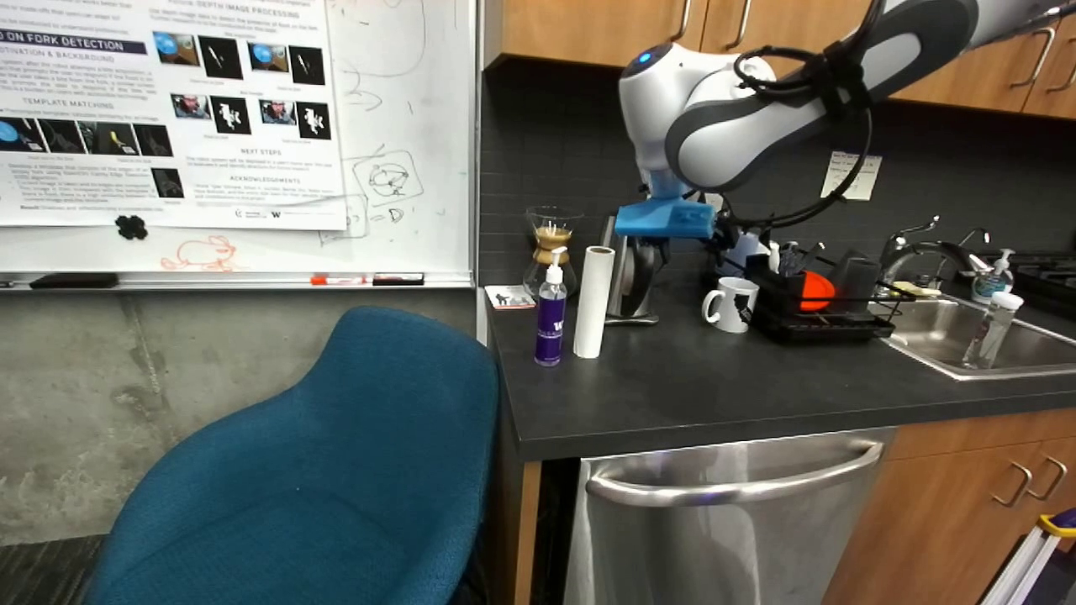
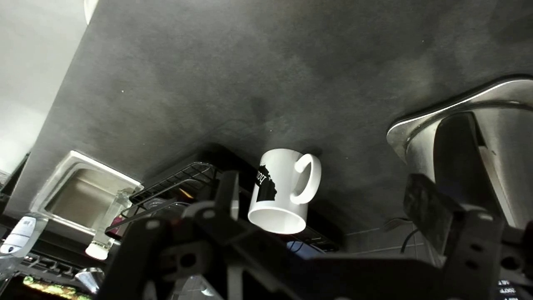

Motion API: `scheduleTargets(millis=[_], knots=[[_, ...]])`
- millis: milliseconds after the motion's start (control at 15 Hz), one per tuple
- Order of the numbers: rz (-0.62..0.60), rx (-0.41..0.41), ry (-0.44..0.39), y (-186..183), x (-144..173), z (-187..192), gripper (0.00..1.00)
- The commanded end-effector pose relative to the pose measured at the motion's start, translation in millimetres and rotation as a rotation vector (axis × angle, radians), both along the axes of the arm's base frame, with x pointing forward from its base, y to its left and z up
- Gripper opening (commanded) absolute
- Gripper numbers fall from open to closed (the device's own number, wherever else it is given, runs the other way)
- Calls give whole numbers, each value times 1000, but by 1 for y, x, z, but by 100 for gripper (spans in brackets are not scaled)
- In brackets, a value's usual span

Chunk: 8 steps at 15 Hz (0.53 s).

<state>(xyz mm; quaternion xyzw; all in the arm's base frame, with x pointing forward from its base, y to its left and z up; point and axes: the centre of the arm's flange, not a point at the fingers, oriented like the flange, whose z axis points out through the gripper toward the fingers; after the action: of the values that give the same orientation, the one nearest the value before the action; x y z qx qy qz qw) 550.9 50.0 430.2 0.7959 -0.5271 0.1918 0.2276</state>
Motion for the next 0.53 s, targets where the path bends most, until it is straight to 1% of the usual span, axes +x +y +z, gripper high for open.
scheduleTargets(millis=[0, 200, 267, 467], knots=[[0, 0, 0, 0, 0, 0, 100], [-11, -4, 1, -1, 4, -4, 100], [-20, 8, 11, -5, 10, -8, 100], [-42, 2, 18, -17, 27, -18, 100]])
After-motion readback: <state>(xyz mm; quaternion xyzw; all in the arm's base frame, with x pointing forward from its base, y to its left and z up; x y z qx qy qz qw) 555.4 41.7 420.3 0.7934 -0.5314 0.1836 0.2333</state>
